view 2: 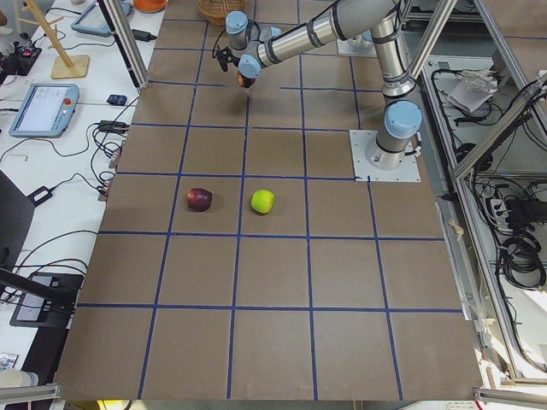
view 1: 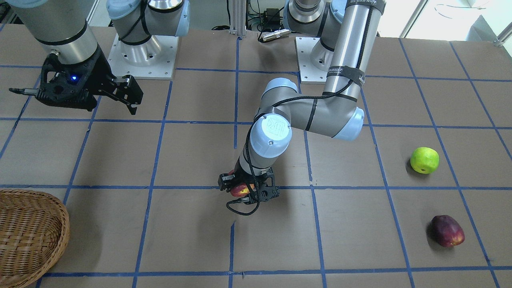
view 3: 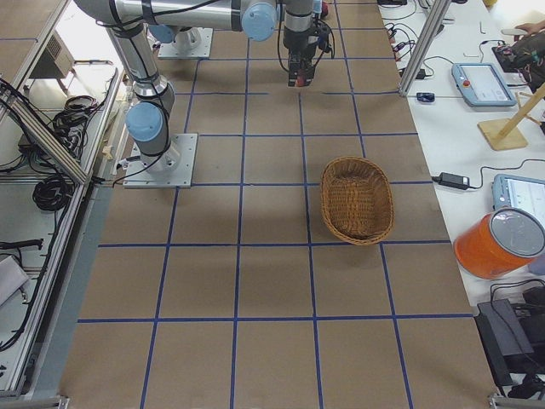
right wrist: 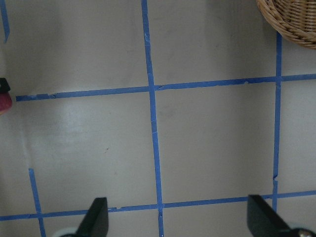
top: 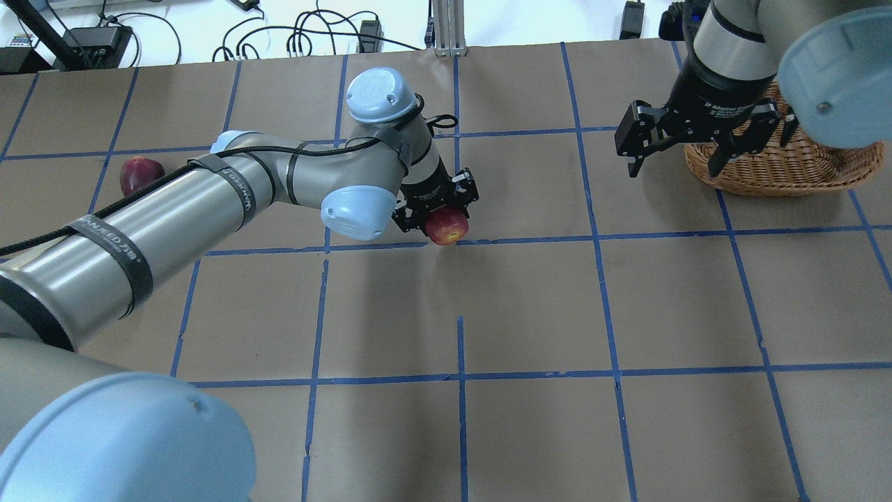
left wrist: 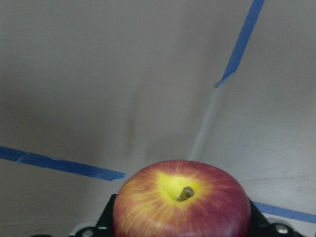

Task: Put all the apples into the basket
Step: 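Carry the red apple to the table center and release it, then reach the right gripper to the red apple while left reaches green apple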

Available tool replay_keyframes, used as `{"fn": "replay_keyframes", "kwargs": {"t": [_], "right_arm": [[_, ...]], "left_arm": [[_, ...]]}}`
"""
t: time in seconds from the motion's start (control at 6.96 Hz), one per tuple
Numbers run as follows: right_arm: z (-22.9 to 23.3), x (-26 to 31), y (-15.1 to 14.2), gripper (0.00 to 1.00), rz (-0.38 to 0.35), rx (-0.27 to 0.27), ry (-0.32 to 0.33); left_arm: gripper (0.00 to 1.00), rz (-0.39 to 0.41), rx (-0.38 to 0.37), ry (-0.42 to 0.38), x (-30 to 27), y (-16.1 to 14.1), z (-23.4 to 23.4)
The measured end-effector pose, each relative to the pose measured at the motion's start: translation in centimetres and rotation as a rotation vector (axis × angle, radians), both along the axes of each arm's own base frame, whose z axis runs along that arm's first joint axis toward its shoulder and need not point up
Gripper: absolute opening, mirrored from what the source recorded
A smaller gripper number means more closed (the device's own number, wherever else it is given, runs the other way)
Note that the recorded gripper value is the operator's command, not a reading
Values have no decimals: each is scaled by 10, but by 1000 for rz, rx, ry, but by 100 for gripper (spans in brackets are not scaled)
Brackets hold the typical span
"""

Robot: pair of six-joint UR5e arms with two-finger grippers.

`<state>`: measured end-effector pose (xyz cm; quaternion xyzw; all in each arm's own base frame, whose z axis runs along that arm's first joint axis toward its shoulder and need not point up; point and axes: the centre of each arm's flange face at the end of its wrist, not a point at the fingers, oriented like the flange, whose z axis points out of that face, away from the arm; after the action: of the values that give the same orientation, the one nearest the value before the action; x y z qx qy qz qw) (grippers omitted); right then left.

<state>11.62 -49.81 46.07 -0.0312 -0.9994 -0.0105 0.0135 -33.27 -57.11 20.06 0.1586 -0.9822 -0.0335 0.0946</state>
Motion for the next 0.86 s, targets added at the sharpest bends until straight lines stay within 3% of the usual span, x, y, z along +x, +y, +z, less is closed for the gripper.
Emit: {"fn": "replay_keyframes", "kwargs": {"t": [0.29, 0.57, 0.86], "right_arm": [[-5, 1, -3, 100, -1, -3, 0], [-10, 7, -9, 100, -30, -18, -11], [-31, 25, -25, 100, -36, -23, -18]], "left_arm": [[100, -18, -12, 5, -4, -2, 3], [100, -15, -31, 6, 26, -11, 55], [100, -167, -5, -64, 129, -13, 126]]}}
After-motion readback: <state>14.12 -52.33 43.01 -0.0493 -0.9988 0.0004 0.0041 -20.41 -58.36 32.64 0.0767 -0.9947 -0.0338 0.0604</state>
